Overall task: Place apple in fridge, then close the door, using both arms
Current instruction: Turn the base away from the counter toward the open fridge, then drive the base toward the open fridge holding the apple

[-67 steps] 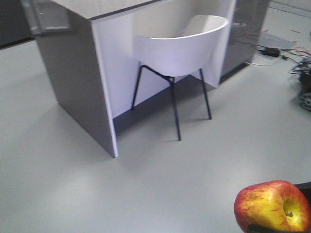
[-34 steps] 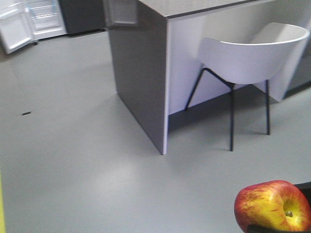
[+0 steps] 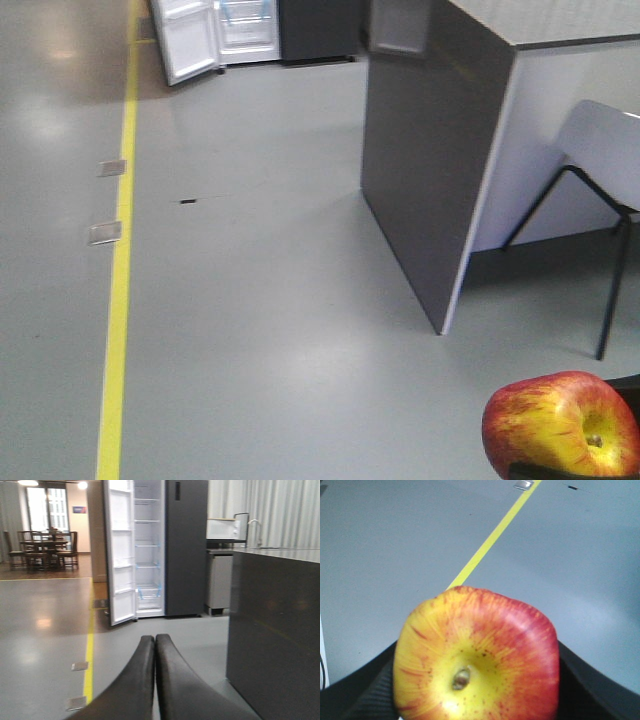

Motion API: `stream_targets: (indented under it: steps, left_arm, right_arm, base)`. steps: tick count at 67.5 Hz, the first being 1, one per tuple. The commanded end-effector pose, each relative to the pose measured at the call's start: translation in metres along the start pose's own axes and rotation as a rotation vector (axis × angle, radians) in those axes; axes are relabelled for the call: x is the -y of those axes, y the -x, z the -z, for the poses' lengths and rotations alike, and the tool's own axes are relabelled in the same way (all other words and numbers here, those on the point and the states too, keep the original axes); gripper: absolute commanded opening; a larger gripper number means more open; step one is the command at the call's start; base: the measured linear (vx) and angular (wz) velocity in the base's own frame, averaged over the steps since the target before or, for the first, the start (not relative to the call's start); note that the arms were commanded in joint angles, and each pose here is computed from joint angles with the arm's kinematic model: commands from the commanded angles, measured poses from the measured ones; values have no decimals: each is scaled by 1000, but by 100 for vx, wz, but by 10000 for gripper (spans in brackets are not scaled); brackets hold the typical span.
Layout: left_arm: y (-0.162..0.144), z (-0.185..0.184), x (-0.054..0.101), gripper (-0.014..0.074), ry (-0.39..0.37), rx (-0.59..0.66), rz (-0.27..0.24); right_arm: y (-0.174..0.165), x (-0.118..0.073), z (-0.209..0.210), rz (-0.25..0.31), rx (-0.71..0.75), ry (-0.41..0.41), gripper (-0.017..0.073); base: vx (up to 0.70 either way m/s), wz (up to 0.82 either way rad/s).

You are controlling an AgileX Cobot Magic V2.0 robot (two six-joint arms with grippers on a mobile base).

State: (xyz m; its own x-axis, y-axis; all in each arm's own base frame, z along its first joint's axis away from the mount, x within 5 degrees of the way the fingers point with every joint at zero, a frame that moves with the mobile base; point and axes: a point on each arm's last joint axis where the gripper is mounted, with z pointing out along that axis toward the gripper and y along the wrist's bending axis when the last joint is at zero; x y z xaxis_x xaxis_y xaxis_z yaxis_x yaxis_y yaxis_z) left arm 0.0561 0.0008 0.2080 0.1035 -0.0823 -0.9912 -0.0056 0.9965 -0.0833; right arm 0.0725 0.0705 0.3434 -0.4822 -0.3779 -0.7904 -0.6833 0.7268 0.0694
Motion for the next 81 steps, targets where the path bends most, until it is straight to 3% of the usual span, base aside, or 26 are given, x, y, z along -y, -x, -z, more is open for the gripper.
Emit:
stream_targets:
  steps: [1,81]
  left_arm:
    - [-2,1,0,-6,-11,61,16]
    - [-2,1,0,-6,-11,61,16]
  right_arm:
    - [13,-1,6,0,98,0,344]
    - [13,0,6,1,97,-1,344]
  base:
    - [2,42]
    - [6,23]
